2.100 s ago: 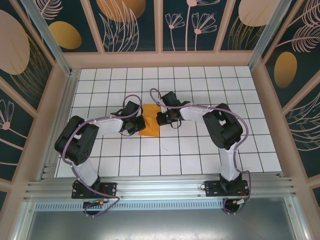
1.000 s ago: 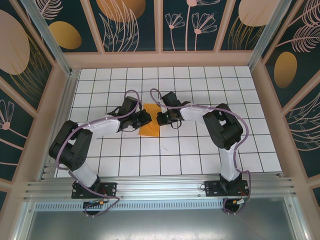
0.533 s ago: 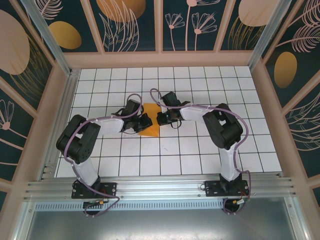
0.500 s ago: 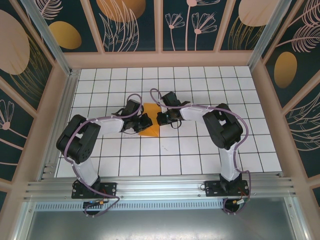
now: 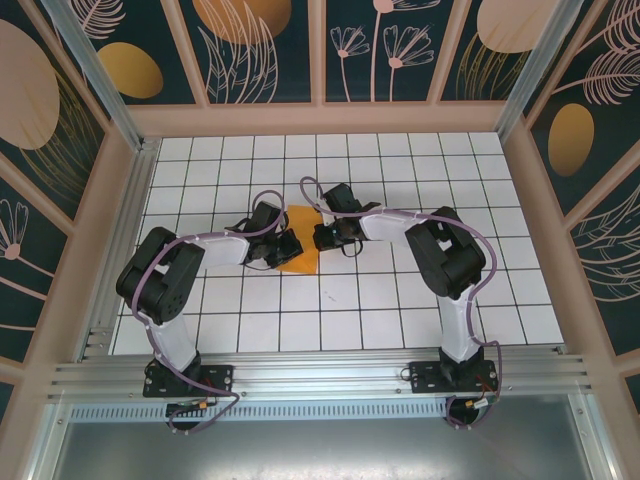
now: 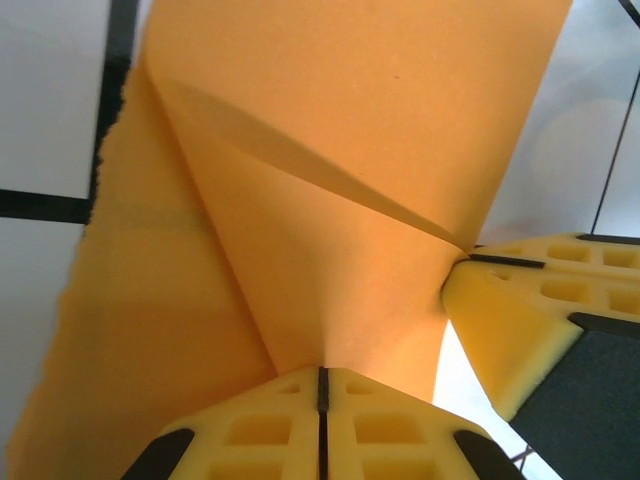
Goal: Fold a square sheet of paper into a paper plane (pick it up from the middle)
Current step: Fold the triangle a second time at the center of the table.
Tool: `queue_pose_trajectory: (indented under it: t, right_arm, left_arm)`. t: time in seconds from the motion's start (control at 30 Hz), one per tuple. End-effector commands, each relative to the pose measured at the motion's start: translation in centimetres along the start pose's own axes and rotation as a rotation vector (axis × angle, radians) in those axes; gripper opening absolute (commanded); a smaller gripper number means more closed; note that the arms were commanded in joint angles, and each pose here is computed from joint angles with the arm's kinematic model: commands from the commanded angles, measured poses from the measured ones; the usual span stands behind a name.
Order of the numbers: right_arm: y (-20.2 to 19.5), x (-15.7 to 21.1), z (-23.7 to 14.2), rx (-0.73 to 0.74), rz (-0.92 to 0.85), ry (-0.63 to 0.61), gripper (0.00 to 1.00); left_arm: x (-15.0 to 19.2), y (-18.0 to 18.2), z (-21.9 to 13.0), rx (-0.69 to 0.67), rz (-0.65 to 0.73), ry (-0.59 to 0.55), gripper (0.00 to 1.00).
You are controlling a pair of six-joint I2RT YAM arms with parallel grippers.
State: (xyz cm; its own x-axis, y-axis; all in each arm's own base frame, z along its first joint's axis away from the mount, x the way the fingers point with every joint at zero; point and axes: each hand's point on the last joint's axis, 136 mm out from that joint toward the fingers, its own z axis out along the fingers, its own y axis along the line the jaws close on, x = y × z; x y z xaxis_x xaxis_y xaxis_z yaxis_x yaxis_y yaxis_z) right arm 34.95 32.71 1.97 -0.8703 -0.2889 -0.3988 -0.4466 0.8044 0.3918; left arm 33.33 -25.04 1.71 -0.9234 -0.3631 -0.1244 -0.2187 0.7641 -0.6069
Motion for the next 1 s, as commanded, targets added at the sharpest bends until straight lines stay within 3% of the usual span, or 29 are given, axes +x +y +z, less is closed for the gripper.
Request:
queue_pose_trajectory:
  t: [0.0, 0.37, 0.57, 0.7, 0.8, 0.97]
  right_arm:
    - [-2.0, 2.4, 1.9, 0.055, 0.04, 0.087, 0.0]
    - [-0.7, 0.4, 1.2, 0.019, 0.045, 0.047, 0.03]
    - [1.9, -3.1, -2.3, -0.051, 0.055, -0.064, 0.14]
    - [2.0, -3.6, -4.1, -0.046, 0.091, -0.116, 0.22]
    - [1.9, -2.5, -4.8, -0.045, 0.112, -0.116, 0.2]
    - [3.9, 0.3, -4.7, -0.101, 0.108, -0.049, 0.07]
  left_arm:
    - [0.4, 1.7, 0.4, -0.063, -0.033, 0.011, 0.09]
    - [0.9, 3.1, 0.9, -0.127, -0.056, 0.031, 0.09]
    - [1.1, 4.6, 0.9, -0.201, -0.061, 0.033, 0.08]
    - [1.0, 5.3, 0.8, -0.244, -0.063, 0.032, 0.07]
    - [1.1, 5.6, 0.9, -0.268, -0.064, 0.036, 0.07]
    - [1.4, 6.3, 1.0, -0.315, -0.067, 0.044, 0.06]
